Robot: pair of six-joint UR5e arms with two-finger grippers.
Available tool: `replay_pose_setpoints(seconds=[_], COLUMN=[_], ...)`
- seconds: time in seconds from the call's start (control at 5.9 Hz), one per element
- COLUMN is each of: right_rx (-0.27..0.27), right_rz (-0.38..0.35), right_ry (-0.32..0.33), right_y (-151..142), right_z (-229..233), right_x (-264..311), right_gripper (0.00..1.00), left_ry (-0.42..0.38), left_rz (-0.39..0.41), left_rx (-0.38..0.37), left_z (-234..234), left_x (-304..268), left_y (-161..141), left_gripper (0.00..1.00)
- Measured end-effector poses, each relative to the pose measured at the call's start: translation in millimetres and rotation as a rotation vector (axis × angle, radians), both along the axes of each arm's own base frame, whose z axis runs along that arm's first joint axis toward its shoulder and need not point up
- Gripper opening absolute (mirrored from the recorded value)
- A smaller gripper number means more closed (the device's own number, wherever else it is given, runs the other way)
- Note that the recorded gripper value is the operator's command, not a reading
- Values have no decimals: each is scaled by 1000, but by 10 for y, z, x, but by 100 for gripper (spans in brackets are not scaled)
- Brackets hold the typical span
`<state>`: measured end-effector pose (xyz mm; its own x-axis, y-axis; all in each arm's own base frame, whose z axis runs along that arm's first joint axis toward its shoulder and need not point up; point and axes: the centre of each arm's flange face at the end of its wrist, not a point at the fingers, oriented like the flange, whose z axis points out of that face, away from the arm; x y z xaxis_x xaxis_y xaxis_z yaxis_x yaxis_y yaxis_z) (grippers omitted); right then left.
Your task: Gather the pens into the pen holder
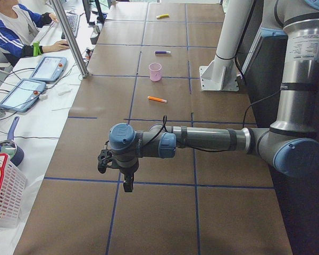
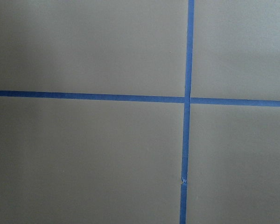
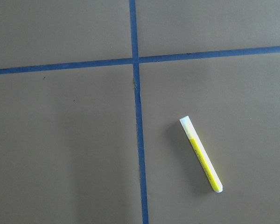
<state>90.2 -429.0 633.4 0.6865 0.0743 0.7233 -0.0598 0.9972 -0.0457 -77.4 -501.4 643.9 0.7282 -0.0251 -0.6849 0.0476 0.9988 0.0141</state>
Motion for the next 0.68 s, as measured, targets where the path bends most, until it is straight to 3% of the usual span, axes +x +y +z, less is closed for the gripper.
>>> replay_pose_setpoints(seconds=[0.34,0.68], right_rx=[1,36], right_rz=[0,-11], right_ry=[1,2], right_y=[-2,-157], right_z=[-13,-188], right_x=[-6,-47], right_gripper=[100,100], left_ry=[9,39], left_rz=[51,245], left_rx=[83,251], left_z=[-206,-638], left_x=[254,1309], left_y=[-100,-239], left_gripper=[100,100])
